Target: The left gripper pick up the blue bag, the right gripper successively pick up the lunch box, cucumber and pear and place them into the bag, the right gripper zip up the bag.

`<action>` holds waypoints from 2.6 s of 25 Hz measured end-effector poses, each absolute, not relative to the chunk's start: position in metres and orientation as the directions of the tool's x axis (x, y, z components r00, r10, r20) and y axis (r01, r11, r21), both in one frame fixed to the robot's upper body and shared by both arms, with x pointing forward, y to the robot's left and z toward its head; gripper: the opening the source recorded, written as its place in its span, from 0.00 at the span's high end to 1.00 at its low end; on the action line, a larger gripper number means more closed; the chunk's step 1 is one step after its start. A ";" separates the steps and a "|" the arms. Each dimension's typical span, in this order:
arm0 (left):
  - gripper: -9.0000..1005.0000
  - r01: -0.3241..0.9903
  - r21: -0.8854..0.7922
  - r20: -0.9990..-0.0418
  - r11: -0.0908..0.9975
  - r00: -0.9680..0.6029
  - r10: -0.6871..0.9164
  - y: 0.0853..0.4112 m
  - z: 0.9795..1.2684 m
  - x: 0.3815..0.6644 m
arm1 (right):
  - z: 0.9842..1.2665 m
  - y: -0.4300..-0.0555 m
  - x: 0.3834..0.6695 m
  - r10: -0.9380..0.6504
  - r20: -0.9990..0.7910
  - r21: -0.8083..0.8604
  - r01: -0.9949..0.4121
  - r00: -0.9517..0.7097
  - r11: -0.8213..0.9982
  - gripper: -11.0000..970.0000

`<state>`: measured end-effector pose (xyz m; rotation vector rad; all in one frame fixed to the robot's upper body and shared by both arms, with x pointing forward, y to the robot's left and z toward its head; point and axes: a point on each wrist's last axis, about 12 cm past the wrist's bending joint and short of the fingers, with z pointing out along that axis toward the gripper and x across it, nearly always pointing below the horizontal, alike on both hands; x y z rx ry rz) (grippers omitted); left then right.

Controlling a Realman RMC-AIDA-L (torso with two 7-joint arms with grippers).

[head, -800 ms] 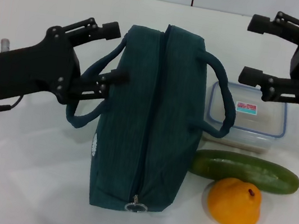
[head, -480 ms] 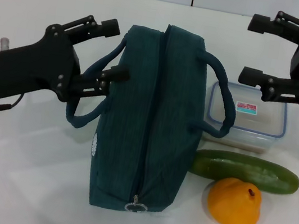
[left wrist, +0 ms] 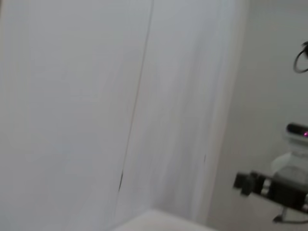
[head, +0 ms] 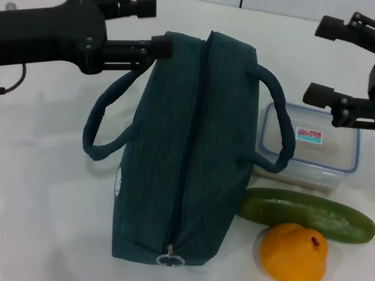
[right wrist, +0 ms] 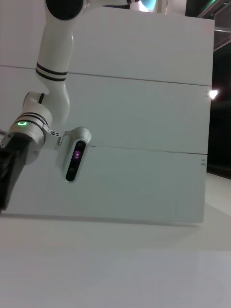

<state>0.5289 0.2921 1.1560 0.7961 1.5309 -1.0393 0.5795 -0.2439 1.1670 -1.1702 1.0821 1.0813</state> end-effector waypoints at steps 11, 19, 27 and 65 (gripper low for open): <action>0.17 0.826 -0.370 -0.920 0.425 -0.390 -0.044 0.291 1.145 0.518 | 1.168 -0.255 0.577 0.072 -0.983 -0.161 -0.981 0.168 0.105 0.10; 0.17 0.800 -0.407 -0.900 0.440 -0.434 -0.043 0.285 1.133 0.518 | 1.168 -0.254 0.577 0.073 -0.979 -0.181 -0.978 0.189 0.106 0.10; 0.17 0.782 -0.380 -0.894 0.494 -0.447 0.019 0.272 1.124 0.530 | 1.167 -0.253 0.575 0.078 -0.980 -0.173 -0.979 0.182 0.104 0.10; 0.95 0.837 -0.185 -0.968 0.516 -0.244 0.050 0.278 1.117 0.539 | 1.053 -0.260 0.478 0.547 -0.837 0.416 -0.683 -0.029 0.600 0.10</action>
